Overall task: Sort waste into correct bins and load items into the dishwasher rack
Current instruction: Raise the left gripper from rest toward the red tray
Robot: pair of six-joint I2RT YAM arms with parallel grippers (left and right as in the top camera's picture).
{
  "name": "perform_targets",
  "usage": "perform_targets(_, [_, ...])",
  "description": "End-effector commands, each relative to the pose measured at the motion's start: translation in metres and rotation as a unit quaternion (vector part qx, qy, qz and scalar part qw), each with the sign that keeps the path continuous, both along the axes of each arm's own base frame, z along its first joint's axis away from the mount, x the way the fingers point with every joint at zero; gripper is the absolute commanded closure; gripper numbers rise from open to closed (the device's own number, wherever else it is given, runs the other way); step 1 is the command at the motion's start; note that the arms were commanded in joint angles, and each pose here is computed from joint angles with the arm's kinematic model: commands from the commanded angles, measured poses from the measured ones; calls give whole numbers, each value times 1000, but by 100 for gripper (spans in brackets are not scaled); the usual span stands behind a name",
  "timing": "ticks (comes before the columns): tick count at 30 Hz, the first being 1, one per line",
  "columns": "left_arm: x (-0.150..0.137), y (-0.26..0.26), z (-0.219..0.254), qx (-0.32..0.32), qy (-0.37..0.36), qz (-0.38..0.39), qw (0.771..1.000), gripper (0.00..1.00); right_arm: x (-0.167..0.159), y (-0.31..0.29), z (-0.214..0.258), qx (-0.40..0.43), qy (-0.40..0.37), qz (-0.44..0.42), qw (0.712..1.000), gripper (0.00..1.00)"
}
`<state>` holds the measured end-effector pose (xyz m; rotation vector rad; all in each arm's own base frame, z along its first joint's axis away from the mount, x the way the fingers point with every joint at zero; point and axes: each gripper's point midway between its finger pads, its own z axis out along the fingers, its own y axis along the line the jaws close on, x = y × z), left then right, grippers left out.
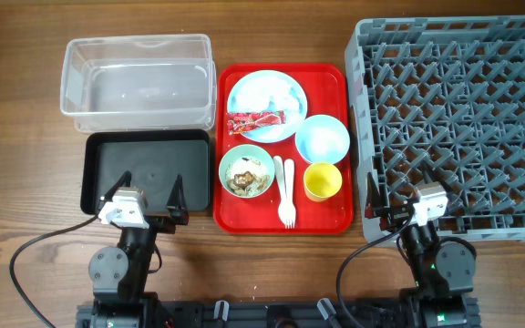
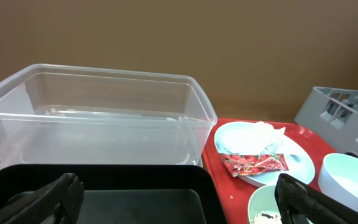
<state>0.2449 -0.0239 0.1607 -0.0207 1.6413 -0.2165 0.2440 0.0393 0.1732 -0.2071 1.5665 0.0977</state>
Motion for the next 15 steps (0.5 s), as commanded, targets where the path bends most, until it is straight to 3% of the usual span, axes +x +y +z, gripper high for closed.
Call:
perform_targets(1, [0,-2,-1,9,-2,-7,1000,0,0,0,3,-4,-8,-2,1000,0])
perform_targets(15, [0,-2,-2,9,-2,-7,1000,0,0,0,3,-4,-8,-2,1000,1])
